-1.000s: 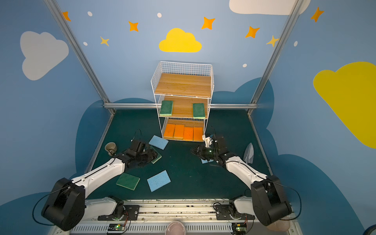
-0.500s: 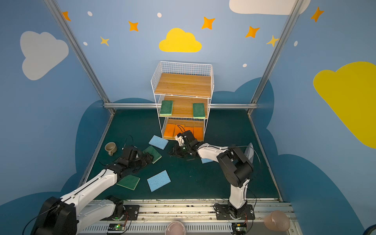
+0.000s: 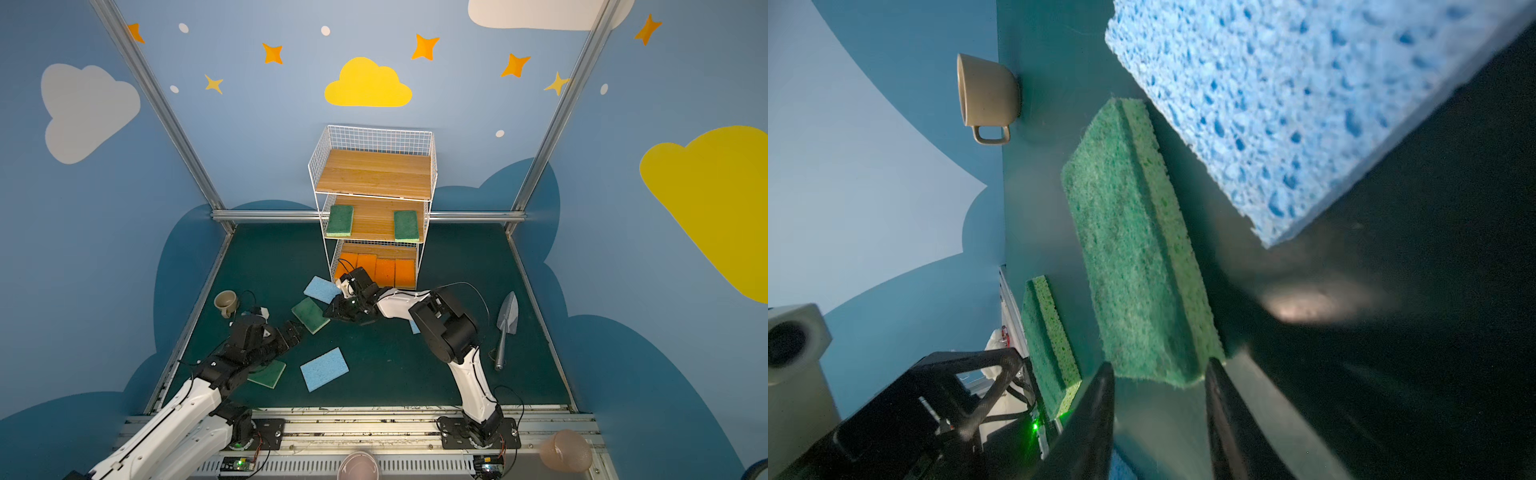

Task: Arrange cleaning sponges on a shelf
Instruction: Pick up the cleaning sponge at the center of the table.

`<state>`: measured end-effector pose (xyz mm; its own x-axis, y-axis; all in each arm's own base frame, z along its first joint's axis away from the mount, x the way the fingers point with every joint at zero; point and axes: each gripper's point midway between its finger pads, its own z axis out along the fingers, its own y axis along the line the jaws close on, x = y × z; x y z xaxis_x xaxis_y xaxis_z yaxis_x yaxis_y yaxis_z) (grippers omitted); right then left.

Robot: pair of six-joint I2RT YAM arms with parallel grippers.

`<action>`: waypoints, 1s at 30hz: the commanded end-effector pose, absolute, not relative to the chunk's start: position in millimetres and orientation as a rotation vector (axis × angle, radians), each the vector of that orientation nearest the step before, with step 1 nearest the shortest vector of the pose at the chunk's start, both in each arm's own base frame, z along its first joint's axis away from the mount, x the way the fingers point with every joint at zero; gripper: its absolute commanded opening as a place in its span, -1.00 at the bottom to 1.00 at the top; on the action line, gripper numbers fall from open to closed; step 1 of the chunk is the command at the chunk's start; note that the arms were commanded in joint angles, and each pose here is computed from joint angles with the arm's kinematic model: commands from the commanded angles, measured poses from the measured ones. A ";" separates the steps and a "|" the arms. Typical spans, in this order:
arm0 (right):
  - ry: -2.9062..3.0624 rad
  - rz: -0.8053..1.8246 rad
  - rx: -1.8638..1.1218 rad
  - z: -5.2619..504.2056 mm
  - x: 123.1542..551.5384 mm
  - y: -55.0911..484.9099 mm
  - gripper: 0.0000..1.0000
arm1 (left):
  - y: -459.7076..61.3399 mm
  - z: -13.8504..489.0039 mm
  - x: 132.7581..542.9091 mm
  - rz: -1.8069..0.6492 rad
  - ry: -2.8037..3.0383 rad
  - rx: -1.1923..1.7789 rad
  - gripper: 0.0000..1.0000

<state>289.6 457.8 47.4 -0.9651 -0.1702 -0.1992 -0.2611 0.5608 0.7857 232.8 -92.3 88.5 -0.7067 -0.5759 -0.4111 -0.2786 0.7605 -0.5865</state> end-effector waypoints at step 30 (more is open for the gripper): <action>2.750 1.229 -0.390 21.4 280.6 466.5 -0.85 | -91.2 96.6 226.1 -0.671 2.377 -0.611 0.99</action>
<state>280.3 469.7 31.2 -0.9582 -0.1981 -0.2065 -0.2855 0.6131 0.7366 225.7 -91.0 87.6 -0.7240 -0.5588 -0.4043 -0.2707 0.7694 -0.5786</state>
